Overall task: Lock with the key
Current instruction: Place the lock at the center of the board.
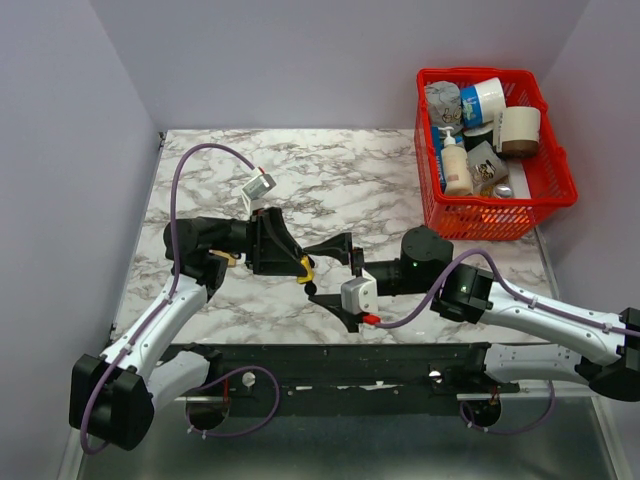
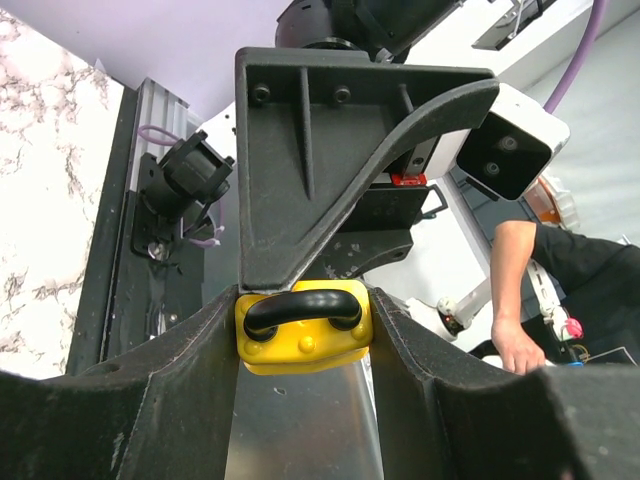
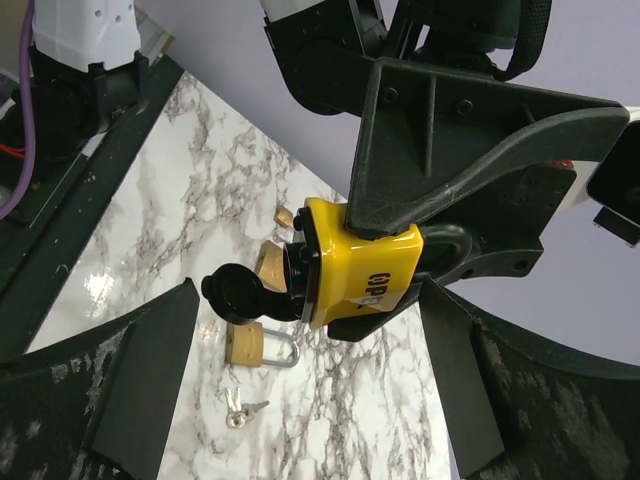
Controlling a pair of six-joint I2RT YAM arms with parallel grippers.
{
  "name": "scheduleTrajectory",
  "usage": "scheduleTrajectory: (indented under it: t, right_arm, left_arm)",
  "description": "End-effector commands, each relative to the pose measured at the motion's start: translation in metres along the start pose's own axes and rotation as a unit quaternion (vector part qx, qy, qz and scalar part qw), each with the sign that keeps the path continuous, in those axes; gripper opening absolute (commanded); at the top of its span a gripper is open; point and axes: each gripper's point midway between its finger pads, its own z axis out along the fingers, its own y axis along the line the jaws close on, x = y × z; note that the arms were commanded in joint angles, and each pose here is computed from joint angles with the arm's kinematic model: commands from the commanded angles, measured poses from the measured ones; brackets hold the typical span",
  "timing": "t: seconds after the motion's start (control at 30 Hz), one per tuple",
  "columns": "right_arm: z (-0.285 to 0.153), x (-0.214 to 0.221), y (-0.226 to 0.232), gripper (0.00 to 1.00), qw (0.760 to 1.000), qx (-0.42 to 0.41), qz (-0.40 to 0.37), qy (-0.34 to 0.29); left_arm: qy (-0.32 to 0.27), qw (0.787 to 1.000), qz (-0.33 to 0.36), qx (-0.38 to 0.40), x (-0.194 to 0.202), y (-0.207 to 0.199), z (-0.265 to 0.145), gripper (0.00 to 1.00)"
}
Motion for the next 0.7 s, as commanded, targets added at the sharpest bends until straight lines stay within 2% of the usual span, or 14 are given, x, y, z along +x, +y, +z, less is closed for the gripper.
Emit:
scheduleTrajectory:
  t: [0.0, 0.3, 0.67]
  right_arm:
    - [0.003, -0.008, -0.008, 0.98, 1.000, 0.013, -0.006, -0.010]
    - [0.001, -0.011, -0.012, 0.75, 1.000, 0.022, -0.005, -0.011]
    - [0.002, -0.012, -0.021, 0.61, 0.999, 0.040, 0.029, -0.006]
  left_arm:
    - [-0.006, 0.996, 0.087, 0.025, -0.010, -0.025, 0.003, 0.00]
    - [-0.006, 0.996, 0.081, 0.025, -0.007, -0.023, 0.004, 0.00]
    - [-0.004, 0.997, 0.077, 0.023, -0.004, -0.018, 0.004, 0.00]
